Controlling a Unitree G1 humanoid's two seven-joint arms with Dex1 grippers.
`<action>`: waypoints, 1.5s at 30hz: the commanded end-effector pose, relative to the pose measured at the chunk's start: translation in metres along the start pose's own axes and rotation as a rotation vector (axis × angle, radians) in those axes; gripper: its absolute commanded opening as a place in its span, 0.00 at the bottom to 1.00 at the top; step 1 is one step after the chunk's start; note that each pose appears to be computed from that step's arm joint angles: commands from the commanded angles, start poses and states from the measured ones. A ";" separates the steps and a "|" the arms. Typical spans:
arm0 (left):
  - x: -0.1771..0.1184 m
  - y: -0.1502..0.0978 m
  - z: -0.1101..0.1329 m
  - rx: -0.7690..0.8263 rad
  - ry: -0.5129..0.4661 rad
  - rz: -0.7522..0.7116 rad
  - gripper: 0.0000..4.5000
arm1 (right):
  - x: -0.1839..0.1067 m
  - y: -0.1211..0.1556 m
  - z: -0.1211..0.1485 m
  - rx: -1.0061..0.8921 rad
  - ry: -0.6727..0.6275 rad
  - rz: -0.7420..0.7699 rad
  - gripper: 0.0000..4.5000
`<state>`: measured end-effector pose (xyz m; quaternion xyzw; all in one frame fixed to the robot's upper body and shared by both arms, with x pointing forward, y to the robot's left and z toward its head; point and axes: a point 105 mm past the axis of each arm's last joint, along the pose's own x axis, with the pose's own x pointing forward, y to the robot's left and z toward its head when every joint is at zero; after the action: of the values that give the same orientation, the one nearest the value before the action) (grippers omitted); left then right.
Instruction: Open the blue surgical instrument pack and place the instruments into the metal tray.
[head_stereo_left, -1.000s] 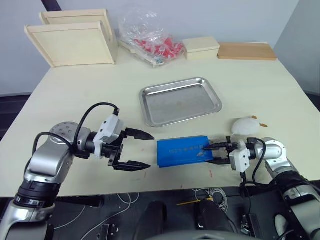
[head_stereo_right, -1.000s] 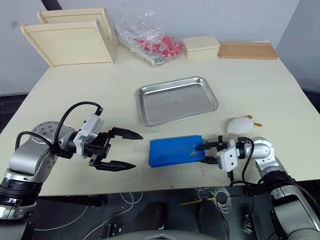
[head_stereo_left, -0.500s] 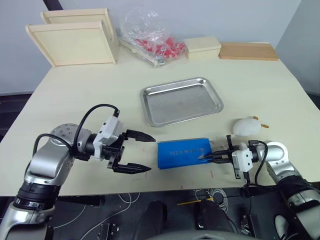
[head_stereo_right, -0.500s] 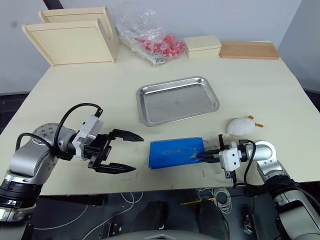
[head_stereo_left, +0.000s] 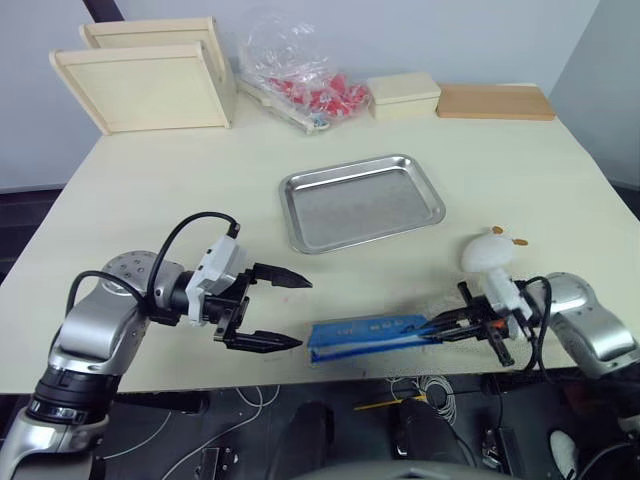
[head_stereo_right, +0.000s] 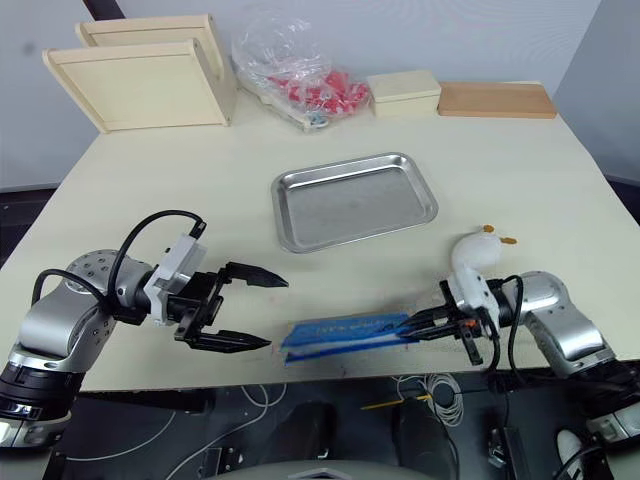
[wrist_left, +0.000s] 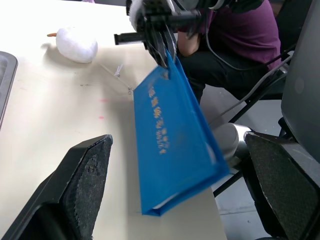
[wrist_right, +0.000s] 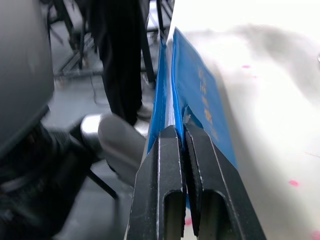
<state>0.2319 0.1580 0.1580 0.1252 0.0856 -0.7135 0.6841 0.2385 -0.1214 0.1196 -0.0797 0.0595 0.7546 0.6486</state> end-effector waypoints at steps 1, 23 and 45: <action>-0.002 -0.002 0.008 0.033 -0.015 -0.003 1.00 | -0.004 -0.012 0.016 0.066 -0.013 -0.024 0.01; -0.001 0.029 -0.017 -0.122 -0.272 0.117 1.00 | -0.008 -0.059 0.015 0.192 -0.060 -0.156 0.01; 0.026 0.044 -0.041 -0.060 -0.277 0.013 1.00 | -0.004 -0.056 0.013 0.191 -0.045 -0.150 0.01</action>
<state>0.2820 0.1460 0.1078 -0.0089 0.0267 -0.6906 0.7227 0.2936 -0.1141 0.1246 0.0075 0.1292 0.6975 0.7048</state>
